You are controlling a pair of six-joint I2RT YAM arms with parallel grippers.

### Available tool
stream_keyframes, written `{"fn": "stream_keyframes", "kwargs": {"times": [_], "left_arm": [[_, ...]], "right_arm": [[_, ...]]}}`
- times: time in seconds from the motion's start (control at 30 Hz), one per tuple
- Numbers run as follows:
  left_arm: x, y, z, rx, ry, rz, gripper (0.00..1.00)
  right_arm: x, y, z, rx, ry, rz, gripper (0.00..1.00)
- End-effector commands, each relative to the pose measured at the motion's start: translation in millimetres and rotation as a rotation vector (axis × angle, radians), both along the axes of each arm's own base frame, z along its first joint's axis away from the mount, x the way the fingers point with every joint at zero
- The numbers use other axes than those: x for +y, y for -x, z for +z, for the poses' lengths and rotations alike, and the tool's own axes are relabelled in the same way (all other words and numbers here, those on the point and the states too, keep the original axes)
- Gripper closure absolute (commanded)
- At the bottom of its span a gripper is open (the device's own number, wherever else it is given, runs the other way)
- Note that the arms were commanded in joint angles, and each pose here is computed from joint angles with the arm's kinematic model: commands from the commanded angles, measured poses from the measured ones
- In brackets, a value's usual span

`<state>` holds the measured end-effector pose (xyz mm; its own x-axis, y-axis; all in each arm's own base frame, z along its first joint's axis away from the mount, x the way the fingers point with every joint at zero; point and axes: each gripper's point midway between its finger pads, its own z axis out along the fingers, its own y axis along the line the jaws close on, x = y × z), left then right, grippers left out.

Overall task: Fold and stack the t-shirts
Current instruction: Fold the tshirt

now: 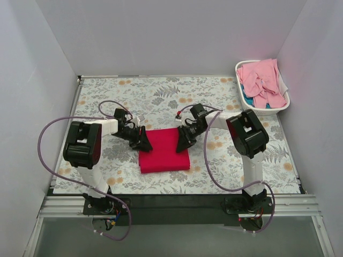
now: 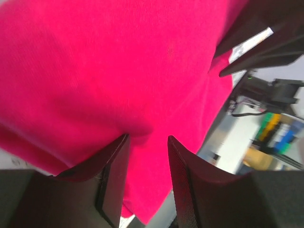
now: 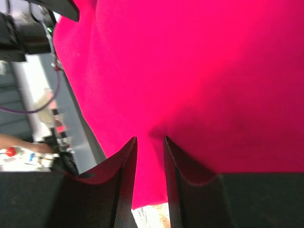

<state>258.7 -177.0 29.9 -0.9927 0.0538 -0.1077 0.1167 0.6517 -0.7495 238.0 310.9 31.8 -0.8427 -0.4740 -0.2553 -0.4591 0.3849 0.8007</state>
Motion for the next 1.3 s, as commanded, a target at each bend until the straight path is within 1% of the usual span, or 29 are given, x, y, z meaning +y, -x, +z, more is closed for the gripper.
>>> {"fn": "stream_keyframes", "kwargs": {"times": [0.0,0.03,0.07,0.1,0.13,0.17,0.23,0.3,0.33,0.37,0.4,0.43,0.47,0.5,0.53,0.57,0.6,0.63,0.67,0.7,0.73,0.77,0.87,0.97,1.03,1.07,1.17,1.27], "left_arm": [[-2.5,-47.2,-3.0,-0.104,-0.005,0.016,0.63],[-2.1,-56.3,-13.7,-0.094,-0.017,0.021,0.63],[-2.0,-67.4,-14.7,-0.107,-0.021,0.028,0.63],[-5.7,-92.5,-4.6,-0.167,-0.010,0.023,0.63],[-6.3,-97.7,-10.2,-0.143,-0.010,0.019,0.63],[-7.4,-106.7,-7.1,-0.156,-0.010,0.019,0.63],[-10.5,-128.1,12.8,-0.217,0.000,0.012,0.63],[-13.2,-133.8,38.0,-0.264,0.022,0.004,0.63],[-14.6,-131.5,46.0,-0.266,0.037,0.004,0.63],[-19.2,-125.4,58.2,-0.263,0.083,-0.007,0.63],[-21.8,-120.3,77.3,-0.281,0.115,-0.005,0.63],[-25.8,-106.6,80.0,-0.233,0.153,0.012,0.63],[-31.1,-97.0,91.8,-0.216,0.206,0.012,0.66],[-33.6,-87.2,106.7,-0.232,0.234,0.016,0.67],[-41.8,-81.0,113.3,-0.218,0.262,0.029,0.67],[-44.0,-63.3,104.3,-0.172,0.270,0.034,0.69],[-49.8,-54.1,114.2,-0.188,0.294,0.019,0.76],[-60.3,-44.7,115.3,-0.190,0.306,-0.002,0.81],[-63.9,-32.4,108.2,-0.136,0.306,0.012,0.85],[-68.3,-27.1,109.3,-0.127,0.311,0.011,0.95],[-75.7,-21.7,108.6,-0.130,0.321,-0.004,0.99],[-77.9,-16.8,104.2,-0.095,0.320,0.007,1.00],[-81.9,-15.5,96.5,-0.068,0.330,0.015,1.00],[-84.5,-19.6,84.8,-0.023,0.325,0.025,1.00],[-84.8,-22.1,68.2,0.023,0.304,0.042,1.00],[-84.1,-23.2,61.0,0.032,0.289,0.052,1.00],[-78.0,-17.2,21.5,0.102,0.221,0.080,1.00],[-68.8,-6.8,-5.0,0.113,0.151,0.091,1.00]], "right_arm": [[-3.2,-54.2,3.9,-0.101,-0.031,-0.067,0.64],[-4.6,-64.7,3.9,-0.118,-0.029,-0.081,0.64],[-6.3,-80.9,6.0,-0.138,-0.036,-0.101,0.64],[-6.1,-89.2,8.0,-0.151,-0.042,-0.109,0.64],[-5.0,-95.8,12.2,-0.154,-0.052,-0.117,0.64],[-3.2,-109.6,22.9,-0.177,-0.071,-0.130,0.64],[0.2,-113.3,42.8,-0.165,-0.111,-0.140,0.64],[1.0,-113.4,69.4,-0.209,-0.141,-0.143,0.61],[0.4,-110.1,75.8,-0.202,-0.146,-0.151,0.61],[-0.7,-106.2,91.7,-0.218,-0.168,-0.153,0.60],[-1.9,-95.6,92.0,-0.195,-0.184,-0.148,0.60],[-2.6,-90.6,96.8,-0.185,-0.194,-0.155,0.60],[-3.1,-84.5,111.4,-0.173,-0.214,-0.172,0.61],[-4.2,-74.3,107.6,-0.143,-0.230,-0.176,0.62],[-2.9,-69.2,111.6,-0.131,-0.243,-0.182,0.62],[-1.4,-60.8,120.7,-0.080,-0.252,-0.208,0.64],[2.9,-57.7,124.8,-0.084,-0.281,-0.206,0.72],[6.0,-39.7,118.4,-0.042,-0.274,-0.197,0.76],[10.2,-30.3,117.5,0.012,-0.270,-0.204,0.82],[15.9,-26.4,118.3,-0.002,-0.290,-0.194,0.93],[20.6,-8.6,107.3,0.041,-0.275,-0.179,0.99],[24.3,-3.3,104.1,0.060,-0.276,-0.178,0.99],[34.3,7.4,91.7,0.103,-0.255,-0.162,0.99],[41.5,0.8,84.9,0.136,-0.261,-0.171,0.99],[42.9,-3.5,70.1,0.148,-0.241,-0.179,0.99],[43.3,-4.7,64.1,0.154,-0.232,-0.183,0.99],[39.5,-2.7,34.8,0.195,-0.184,-0.199,0.99],[32.4,-0.7,10.4,0.209,-0.138,-0.221,0.99]]}}
